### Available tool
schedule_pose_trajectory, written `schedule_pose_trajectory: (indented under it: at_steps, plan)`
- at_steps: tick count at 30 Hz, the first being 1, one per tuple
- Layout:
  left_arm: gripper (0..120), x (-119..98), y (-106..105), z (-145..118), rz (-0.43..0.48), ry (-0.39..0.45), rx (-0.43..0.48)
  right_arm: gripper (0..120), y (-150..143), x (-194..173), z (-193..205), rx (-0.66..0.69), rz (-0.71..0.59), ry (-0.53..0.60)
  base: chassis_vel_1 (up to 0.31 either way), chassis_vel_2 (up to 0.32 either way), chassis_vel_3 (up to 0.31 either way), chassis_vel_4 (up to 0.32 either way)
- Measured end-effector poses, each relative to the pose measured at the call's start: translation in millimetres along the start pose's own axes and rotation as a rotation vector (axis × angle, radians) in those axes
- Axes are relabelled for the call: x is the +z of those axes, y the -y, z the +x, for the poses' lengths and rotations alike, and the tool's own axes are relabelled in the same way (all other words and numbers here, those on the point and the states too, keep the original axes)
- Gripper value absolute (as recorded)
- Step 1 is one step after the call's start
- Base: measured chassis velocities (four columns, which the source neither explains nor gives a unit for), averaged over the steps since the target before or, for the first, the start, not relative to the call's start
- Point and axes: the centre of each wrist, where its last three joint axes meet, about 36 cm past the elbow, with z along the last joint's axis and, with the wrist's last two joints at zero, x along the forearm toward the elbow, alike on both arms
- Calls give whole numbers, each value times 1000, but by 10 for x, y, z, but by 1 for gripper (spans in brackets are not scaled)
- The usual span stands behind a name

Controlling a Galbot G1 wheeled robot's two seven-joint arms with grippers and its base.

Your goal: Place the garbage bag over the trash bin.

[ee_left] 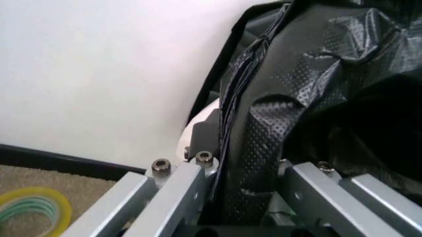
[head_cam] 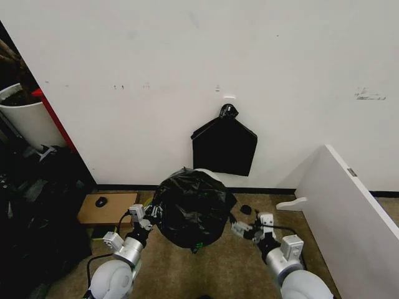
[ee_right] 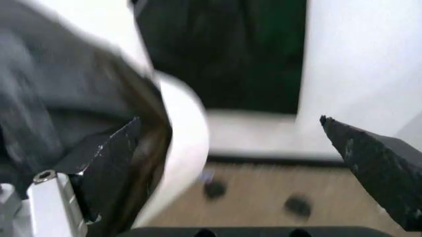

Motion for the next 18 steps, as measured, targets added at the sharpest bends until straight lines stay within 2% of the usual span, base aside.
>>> schedule_pose_trajectory:
  at_steps: [4,5,8,11,15,16,18]
  plan:
    - [0,48,99,14,8,7,-14,100,-155,-100,215,-38,14,97,0,0,0,0]
    - [0,68,158,14,9,17,-30,100,-241,-129,350,-91,15,136,0,0,0,0]
    - [0,79,246,-13,22,36,-55,98,-382,-111,547,-194,12,144,0,0,0,0]
    - [0,78,308,-54,29,50,-65,90,-488,-60,628,-246,13,135,0,0,0,0]
    - [0,66,463,-127,39,81,-83,70,-603,152,593,-299,50,116,0,0,0,0]
    - [0,66,463,-127,39,81,-83,70,-603,152,593,-299,50,116,0,0,0,0]
    - [0,71,526,-124,37,88,-87,62,-633,227,569,-311,78,114,0,0,0,0]
